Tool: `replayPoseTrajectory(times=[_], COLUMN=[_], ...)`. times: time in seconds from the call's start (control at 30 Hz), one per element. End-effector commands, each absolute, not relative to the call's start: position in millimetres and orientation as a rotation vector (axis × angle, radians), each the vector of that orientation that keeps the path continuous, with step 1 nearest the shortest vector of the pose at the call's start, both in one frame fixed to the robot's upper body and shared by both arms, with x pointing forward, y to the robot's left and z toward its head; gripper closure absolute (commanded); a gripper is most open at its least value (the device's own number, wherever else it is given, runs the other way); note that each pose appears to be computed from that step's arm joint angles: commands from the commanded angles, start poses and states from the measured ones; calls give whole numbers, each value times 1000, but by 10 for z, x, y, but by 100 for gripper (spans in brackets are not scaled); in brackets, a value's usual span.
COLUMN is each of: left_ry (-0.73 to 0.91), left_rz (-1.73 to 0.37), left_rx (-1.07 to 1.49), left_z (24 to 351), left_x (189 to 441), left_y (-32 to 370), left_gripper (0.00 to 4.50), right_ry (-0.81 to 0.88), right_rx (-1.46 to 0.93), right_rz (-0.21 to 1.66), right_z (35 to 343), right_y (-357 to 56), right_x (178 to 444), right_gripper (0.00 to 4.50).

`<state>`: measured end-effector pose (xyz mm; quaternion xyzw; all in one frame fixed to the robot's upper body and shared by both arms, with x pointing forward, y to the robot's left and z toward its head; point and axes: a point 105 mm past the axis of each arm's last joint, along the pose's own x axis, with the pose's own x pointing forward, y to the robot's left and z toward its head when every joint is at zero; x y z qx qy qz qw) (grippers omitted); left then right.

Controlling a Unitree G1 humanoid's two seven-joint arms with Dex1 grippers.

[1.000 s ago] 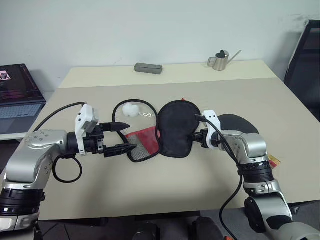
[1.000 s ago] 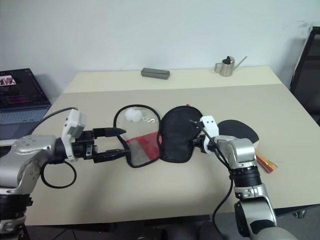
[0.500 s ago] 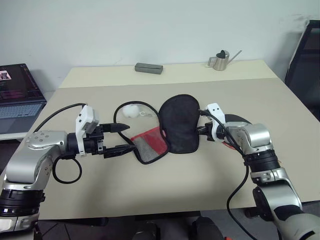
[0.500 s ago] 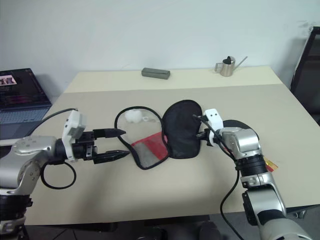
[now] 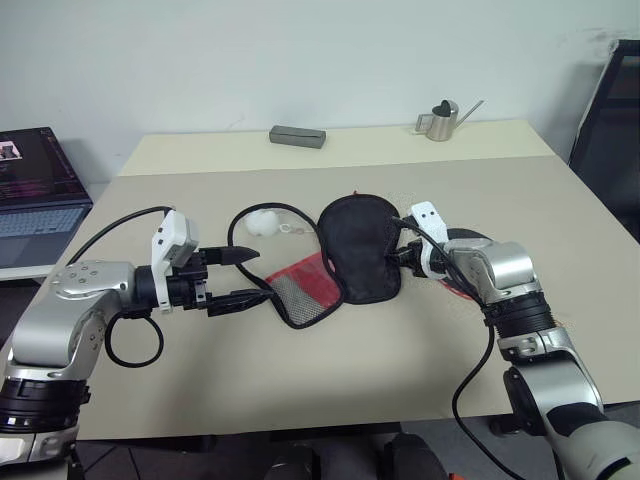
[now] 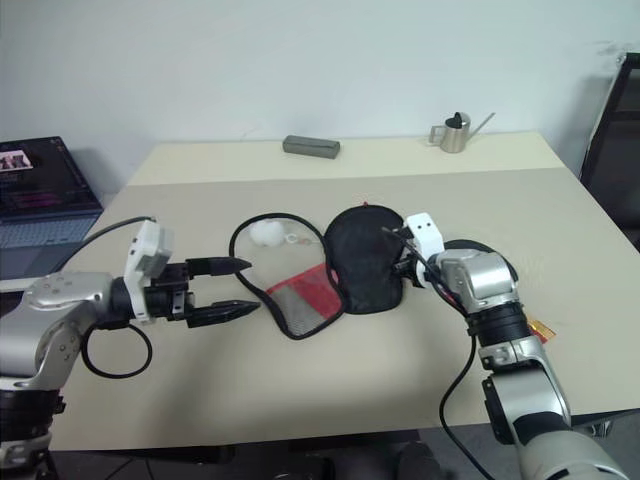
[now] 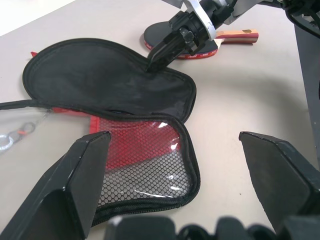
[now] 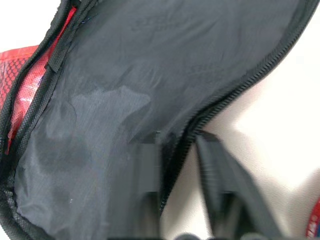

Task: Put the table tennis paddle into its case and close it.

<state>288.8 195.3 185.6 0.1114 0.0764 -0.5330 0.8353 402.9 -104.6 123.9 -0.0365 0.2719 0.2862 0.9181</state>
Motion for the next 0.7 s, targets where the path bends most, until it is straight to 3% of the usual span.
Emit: replayPoseTrajectory(times=[0.03,0.3,0.43,0.6,0.63,0.7], left_ry=[124,124,121,121,120,118], left_rz=[-1131,-1132,-1134,-1140,-1141,-1142], left_rx=[276,276,275,273,272,271], left_z=[1960,1961,1964,1966,1970,1975], left_x=[2881,2876,2884,2881,2879,2879], left_y=[1946,1954,1951,1940,1937,1928], left_gripper=[0,0,0,0,0,0], right_ry=[474,440,437,342,326,299], right_rx=[-36,-2,6,-65,-89,-139], right_rz=[590,559,550,571,581,597], right_z=[1492,1667,1670,1794,1818,1847], right_y=[-1051,-1246,-1296,-1400,-1448,-1548], right_x=[4059,4028,3994,3930,3898,3837], right_gripper=[291,291,203,27,4,4])
